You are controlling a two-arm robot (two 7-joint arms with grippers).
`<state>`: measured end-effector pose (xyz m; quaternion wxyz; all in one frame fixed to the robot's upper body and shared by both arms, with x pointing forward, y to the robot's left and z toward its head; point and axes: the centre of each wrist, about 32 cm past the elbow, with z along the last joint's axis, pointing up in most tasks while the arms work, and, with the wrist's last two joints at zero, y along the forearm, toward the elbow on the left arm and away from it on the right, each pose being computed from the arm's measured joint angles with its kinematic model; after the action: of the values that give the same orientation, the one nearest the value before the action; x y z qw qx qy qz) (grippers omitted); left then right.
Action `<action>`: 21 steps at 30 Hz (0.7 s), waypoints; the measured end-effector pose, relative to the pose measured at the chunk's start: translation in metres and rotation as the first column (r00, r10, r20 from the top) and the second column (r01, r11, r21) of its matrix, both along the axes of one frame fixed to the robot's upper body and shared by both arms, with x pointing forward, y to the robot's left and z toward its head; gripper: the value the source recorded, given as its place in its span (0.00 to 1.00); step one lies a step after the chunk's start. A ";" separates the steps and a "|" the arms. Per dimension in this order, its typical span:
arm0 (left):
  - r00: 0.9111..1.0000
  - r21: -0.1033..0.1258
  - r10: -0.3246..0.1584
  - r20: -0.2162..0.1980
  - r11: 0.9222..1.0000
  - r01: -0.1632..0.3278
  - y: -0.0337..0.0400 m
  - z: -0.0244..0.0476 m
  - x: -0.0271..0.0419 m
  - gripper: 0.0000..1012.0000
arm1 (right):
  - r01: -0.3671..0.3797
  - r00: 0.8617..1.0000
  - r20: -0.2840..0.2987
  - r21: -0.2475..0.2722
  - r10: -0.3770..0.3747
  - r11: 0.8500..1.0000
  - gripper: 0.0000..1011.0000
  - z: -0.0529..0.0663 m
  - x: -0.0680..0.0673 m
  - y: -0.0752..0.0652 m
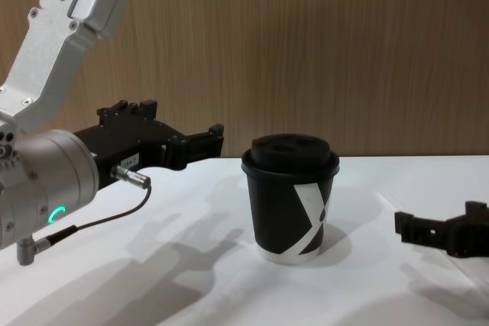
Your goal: Pick up the straw with one hand, pass it to the other hand, and insert it into the cup.
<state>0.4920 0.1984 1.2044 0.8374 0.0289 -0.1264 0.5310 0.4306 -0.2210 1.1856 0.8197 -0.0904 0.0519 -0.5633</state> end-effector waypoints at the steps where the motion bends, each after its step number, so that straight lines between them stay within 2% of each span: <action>1: 1.000 0.000 0.000 0.000 1.000 0.000 0.0000 0.0000 0.0000 0.99 | 0.000 1.000 -0.003 -0.002 0.000 1.000 0.99 0.000 0.000 0.000; 21: 1.000 0.000 0.000 0.000 1.000 0.000 0.0000 0.0000 0.0000 0.99 | 0.020 0.999 -0.041 -0.021 -0.021 1.000 0.99 -0.007 0.003 -0.010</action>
<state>0.4920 0.1984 1.2044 0.8374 0.0289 -0.1265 0.5310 0.4338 -0.2314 1.1788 0.8117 -0.1098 0.0638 -0.5701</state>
